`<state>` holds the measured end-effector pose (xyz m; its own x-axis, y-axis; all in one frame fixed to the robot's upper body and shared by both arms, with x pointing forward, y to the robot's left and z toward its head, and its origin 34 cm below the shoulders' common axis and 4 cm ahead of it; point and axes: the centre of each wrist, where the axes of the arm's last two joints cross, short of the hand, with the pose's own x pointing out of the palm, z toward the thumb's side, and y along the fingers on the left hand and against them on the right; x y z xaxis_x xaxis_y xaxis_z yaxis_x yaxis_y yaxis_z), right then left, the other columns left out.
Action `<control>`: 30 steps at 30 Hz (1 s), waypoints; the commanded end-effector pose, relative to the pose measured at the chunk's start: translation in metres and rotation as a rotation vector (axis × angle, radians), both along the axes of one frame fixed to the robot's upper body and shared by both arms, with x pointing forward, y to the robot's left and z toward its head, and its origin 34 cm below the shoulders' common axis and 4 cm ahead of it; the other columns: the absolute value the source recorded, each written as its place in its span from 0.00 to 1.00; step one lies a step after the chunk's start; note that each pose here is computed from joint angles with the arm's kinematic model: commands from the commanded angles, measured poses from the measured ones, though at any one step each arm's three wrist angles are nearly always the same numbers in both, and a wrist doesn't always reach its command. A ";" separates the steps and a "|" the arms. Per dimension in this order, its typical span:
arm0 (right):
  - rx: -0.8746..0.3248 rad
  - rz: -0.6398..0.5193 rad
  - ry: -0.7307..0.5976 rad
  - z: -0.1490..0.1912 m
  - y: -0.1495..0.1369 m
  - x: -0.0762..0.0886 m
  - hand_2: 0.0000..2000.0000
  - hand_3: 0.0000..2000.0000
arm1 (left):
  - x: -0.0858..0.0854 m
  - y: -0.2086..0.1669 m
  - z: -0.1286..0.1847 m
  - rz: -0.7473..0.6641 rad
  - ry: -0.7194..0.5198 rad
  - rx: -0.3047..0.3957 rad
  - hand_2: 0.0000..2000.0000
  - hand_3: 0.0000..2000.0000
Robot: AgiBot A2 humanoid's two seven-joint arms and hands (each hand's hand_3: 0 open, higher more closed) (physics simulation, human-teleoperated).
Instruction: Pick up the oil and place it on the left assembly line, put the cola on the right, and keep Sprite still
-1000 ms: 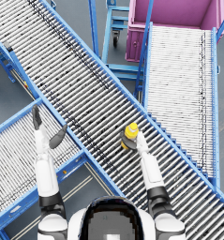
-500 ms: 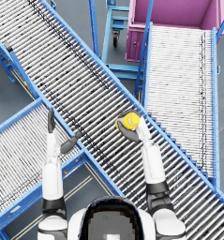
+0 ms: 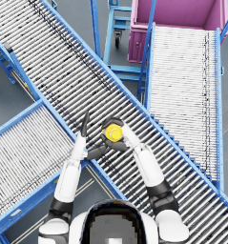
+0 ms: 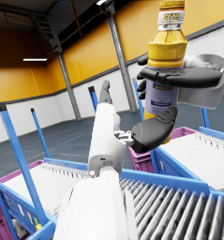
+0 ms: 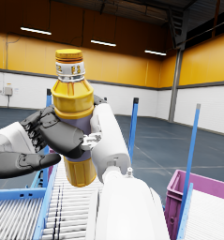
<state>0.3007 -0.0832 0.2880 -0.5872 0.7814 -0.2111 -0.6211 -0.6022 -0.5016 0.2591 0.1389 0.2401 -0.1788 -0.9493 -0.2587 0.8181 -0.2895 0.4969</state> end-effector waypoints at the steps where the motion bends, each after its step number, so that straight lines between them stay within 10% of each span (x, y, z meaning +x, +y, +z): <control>1: -0.044 0.075 -0.009 -0.003 0.023 -0.009 1.00 1.00 | 0.001 -0.008 0.002 -0.027 -0.005 0.001 0.00 0.00; 10: -0.076 0.104 0.036 -0.023 0.039 -0.020 1.00 1.00 | 0.000 -0.011 0.004 -0.063 -0.007 0.004 0.00 0.00; 11: -0.062 0.091 0.034 -0.021 0.037 -0.019 1.00 1.00 | 0.002 -0.007 0.003 -0.045 0.000 -0.002 0.68 0.16; 12: -0.053 0.082 0.030 -0.020 0.036 -0.019 1.00 1.00 | 0.001 -0.006 0.003 -0.085 0.002 0.024 1.00 0.33; 16: -0.026 0.057 0.038 -0.017 0.031 -0.016 1.00 1.00 | 0.000 -0.004 0.001 -0.083 0.008 0.018 1.00 0.98; 17: -0.025 0.065 0.037 -0.016 0.034 -0.017 0.32 0.84 | -0.001 -0.002 0.001 -0.069 0.006 0.009 1.00 1.00; 18: 0.009 0.018 0.040 -0.016 0.030 -0.019 0.00 0.67 | -0.001 0.000 0.001 -0.045 0.006 -0.005 1.00 1.00; 22: 0.074 -0.061 0.051 -0.014 0.024 -0.018 0.00 0.02 | 0.000 0.010 0.004 0.028 -0.001 -0.044 1.00 1.00; 30: 0.144 -0.152 0.066 -0.015 0.002 -0.017 0.00 0.00 | 0.008 0.109 -0.028 0.381 0.122 -0.159 1.00 1.00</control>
<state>0.2839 -0.0784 0.2697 -0.4739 0.8788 -0.0559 -0.7374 -0.4307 -0.5203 0.2690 0.2193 0.2211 0.0704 -0.9878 -0.1392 0.9014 0.0032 0.4329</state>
